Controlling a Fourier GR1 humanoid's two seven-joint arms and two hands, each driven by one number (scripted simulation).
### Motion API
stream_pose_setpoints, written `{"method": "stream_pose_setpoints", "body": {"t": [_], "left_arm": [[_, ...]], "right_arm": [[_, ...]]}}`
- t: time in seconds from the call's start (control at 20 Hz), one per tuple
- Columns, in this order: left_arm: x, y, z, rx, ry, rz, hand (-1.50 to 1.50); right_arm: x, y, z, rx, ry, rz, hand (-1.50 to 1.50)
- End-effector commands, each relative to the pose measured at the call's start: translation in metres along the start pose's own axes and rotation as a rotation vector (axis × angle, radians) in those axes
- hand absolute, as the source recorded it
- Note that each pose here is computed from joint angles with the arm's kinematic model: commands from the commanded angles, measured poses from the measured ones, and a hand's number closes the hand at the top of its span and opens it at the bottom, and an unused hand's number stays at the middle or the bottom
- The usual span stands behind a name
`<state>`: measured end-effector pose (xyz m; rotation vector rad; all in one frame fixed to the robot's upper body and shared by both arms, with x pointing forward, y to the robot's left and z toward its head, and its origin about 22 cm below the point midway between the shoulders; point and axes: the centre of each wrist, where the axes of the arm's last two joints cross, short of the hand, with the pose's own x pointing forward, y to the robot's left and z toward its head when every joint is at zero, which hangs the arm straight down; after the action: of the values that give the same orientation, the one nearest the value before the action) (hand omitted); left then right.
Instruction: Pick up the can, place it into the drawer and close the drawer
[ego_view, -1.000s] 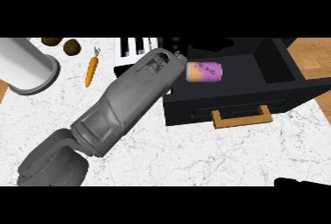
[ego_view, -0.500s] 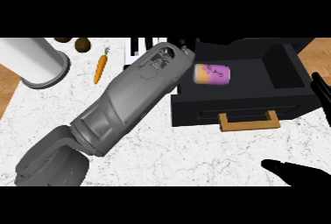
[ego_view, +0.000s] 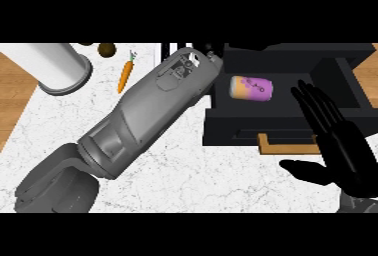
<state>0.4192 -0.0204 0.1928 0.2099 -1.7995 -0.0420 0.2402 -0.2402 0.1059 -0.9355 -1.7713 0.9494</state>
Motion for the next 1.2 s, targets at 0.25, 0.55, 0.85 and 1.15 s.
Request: {"method": "stream_pose_setpoints", "body": {"t": [0.25, 0.55, 0.85, 1.15], "left_arm": [[0.012, 0.039, -0.013, 0.013, 0.011, -0.015, -1.50], [0.005, 0.069, -0.011, 0.011, 0.007, -0.024, -1.50], [0.019, 0.092, -0.012, 0.020, 0.020, -0.029, -1.50], [0.012, 0.104, 0.000, -0.003, 0.052, -0.018, -1.50]], "right_arm": [[-0.026, 0.071, -0.008, -0.027, 0.054, 0.072, -1.50], [-0.048, 0.095, -0.041, -0.018, 0.112, 0.091, -1.50], [-0.059, 0.117, -0.050, -0.016, 0.125, 0.153, -1.50], [-0.065, 0.126, -0.081, -0.050, 0.118, 0.226, -1.50]]}}
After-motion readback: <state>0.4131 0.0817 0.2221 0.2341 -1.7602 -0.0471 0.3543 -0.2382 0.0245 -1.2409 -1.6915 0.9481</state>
